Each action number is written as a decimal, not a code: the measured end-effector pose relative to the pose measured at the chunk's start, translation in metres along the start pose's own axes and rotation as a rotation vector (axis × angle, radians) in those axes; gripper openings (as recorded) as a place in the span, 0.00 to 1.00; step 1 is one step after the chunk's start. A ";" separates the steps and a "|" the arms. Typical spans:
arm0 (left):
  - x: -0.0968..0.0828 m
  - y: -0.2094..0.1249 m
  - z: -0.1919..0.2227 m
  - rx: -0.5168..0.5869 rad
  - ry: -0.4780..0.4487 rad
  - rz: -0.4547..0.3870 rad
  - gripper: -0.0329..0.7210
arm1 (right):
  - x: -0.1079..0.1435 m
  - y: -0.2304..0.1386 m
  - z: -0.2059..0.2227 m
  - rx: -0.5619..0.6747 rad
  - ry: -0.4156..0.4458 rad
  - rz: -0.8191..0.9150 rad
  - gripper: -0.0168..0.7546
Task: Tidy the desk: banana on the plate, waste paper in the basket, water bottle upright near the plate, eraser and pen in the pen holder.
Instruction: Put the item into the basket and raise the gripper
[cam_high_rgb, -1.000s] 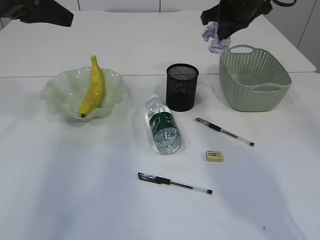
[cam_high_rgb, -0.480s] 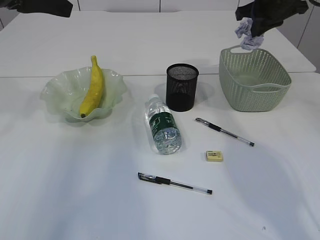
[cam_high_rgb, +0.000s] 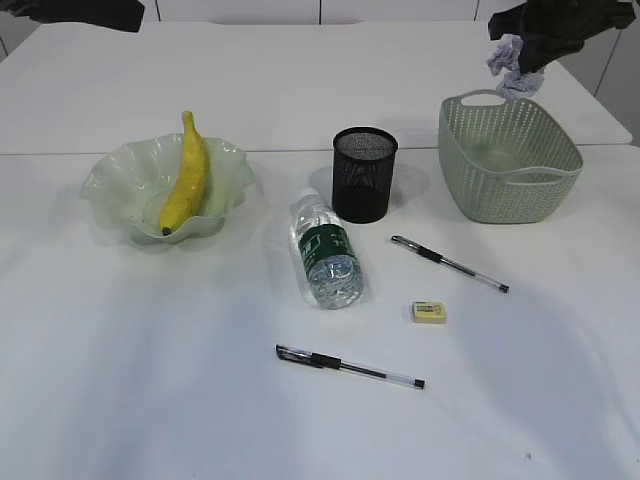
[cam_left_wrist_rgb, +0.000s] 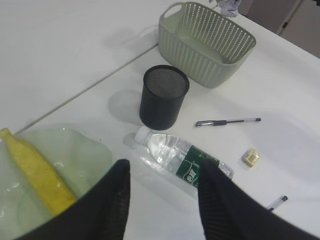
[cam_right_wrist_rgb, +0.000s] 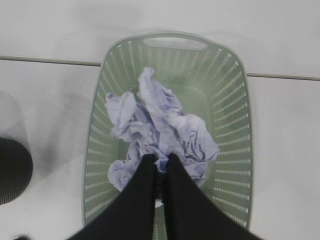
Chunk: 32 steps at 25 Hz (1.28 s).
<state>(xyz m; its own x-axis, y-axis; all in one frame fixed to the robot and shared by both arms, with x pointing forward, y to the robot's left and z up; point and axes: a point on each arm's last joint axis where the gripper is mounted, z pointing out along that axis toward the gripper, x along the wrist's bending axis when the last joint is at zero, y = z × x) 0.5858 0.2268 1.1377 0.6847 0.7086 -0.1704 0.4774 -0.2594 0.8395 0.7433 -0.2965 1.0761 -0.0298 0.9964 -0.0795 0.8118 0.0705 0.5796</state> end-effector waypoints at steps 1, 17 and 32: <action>0.000 0.000 0.000 0.001 -0.002 -0.004 0.46 | 0.000 0.000 0.001 0.002 0.000 0.000 0.04; -0.002 -0.001 0.000 0.012 -0.017 -0.021 0.46 | 0.003 -0.013 0.041 0.075 0.006 -0.003 0.04; -0.002 -0.001 0.000 0.013 -0.019 -0.021 0.46 | 0.005 -0.024 0.069 0.121 0.009 -0.005 0.04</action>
<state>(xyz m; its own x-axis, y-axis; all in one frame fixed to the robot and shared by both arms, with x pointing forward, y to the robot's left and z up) 0.5840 0.2259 1.1370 0.6844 0.7016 -0.1981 0.4990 -0.2527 0.8289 0.7643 -0.2960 1.0056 -0.0390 0.9965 -0.0744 0.8762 0.0698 0.4768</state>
